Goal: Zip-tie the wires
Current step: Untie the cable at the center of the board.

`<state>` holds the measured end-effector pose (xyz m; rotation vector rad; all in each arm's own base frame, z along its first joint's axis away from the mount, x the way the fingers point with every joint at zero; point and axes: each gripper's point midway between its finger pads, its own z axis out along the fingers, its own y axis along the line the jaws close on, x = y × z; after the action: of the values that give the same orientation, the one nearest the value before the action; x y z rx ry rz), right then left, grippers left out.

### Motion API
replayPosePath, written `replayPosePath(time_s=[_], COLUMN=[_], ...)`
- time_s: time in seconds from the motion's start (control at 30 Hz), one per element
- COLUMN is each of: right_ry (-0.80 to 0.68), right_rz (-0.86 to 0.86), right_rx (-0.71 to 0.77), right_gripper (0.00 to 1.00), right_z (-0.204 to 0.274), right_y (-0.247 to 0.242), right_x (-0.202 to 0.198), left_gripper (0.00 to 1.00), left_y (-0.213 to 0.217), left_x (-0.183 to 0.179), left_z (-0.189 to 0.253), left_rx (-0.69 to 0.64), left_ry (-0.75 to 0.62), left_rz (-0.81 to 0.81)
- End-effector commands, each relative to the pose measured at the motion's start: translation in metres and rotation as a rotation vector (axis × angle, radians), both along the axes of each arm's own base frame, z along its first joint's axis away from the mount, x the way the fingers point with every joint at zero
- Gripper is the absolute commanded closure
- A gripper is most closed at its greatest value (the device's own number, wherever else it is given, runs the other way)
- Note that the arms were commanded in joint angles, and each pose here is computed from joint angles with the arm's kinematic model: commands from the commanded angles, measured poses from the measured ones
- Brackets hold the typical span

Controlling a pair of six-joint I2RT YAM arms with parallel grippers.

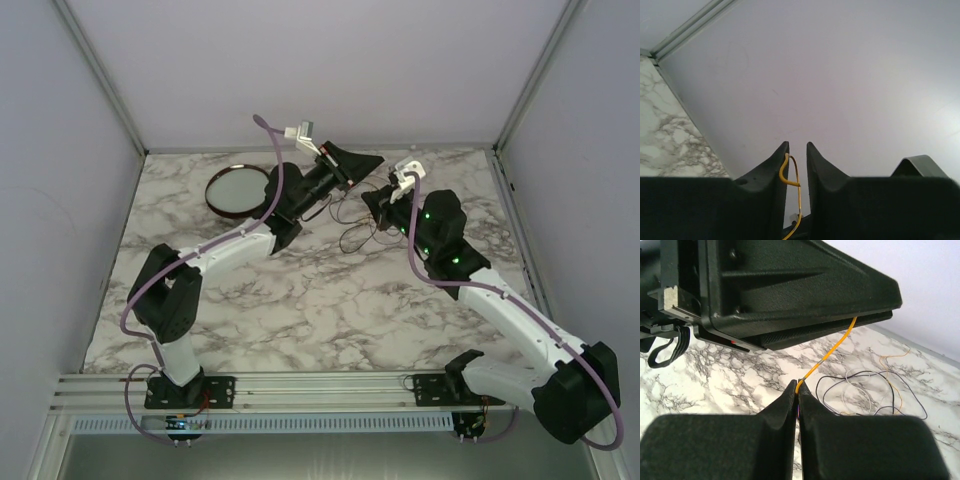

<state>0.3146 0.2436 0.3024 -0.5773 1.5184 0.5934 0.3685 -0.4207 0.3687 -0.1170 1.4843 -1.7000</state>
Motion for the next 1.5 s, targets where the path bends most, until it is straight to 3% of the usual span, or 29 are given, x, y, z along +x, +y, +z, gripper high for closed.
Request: replayPosePath(time_s=[0.0,0.03,0.07,0.2,0.4,0.6,0.7,0.9,0.93,1.03,1.1,1.27,1.47], right_ry=[-0.041,-0.039,-0.038,-0.044,-0.108,-0.213,-0.244,-0.244,-0.242,-0.193,-0.135,0.002,0.083], right_rz=[0.000,-0.006,-0.018,-0.066,-0.086,-0.115,-0.117,-0.125,-0.115,-0.076,-0.074,-0.116,-0.185], right_rx=[0.023,0.022,0.022,0.031,0.041,0.065,0.077,0.078,0.080,0.072,0.063,0.062,0.069], right_gripper=[1.00,1.00,1.00,0.99,0.58,0.17,0.10,0.11,0.15,0.41,0.52,0.65,0.78], right_z=[0.011,0.010,0.010,0.012,0.018,0.017,0.017,0.014,0.012,-0.005,-0.023,-0.076,-0.106], right_y=[0.002,0.001,-0.001,-0.007,-0.012,-0.013,-0.012,-0.009,-0.007,0.001,0.003,-0.009,-0.030], right_x=[0.000,0.000,0.001,0.005,0.010,0.027,0.040,0.073,0.077,0.084,0.086,0.078,0.073], left_gripper=[0.89,0.98,1.00,1.00,1.00,1.00,1.00,1.00,1.00,1.00,1.00,1.00,1.00], left_y=[0.002,0.002,0.002,0.002,0.004,0.012,0.013,0.021,0.022,0.029,0.039,0.081,0.135], left_x=[-0.005,-0.005,-0.003,0.002,0.020,0.021,0.019,0.012,0.012,0.010,0.012,0.020,0.022], left_z=[0.029,0.031,0.032,0.057,0.128,0.185,0.189,0.200,0.201,0.210,0.218,0.251,0.282], left_rx=[-0.018,-0.010,0.001,0.071,0.227,0.199,0.186,0.175,0.176,0.162,0.146,0.097,0.068], left_ry=[-0.085,-0.090,-0.093,-0.147,-0.265,-0.317,-0.312,-0.327,-0.329,-0.340,-0.341,-0.369,-0.405], left_rz=[0.010,0.013,0.016,0.038,0.110,0.119,0.115,0.129,0.137,0.151,0.166,0.240,0.338])
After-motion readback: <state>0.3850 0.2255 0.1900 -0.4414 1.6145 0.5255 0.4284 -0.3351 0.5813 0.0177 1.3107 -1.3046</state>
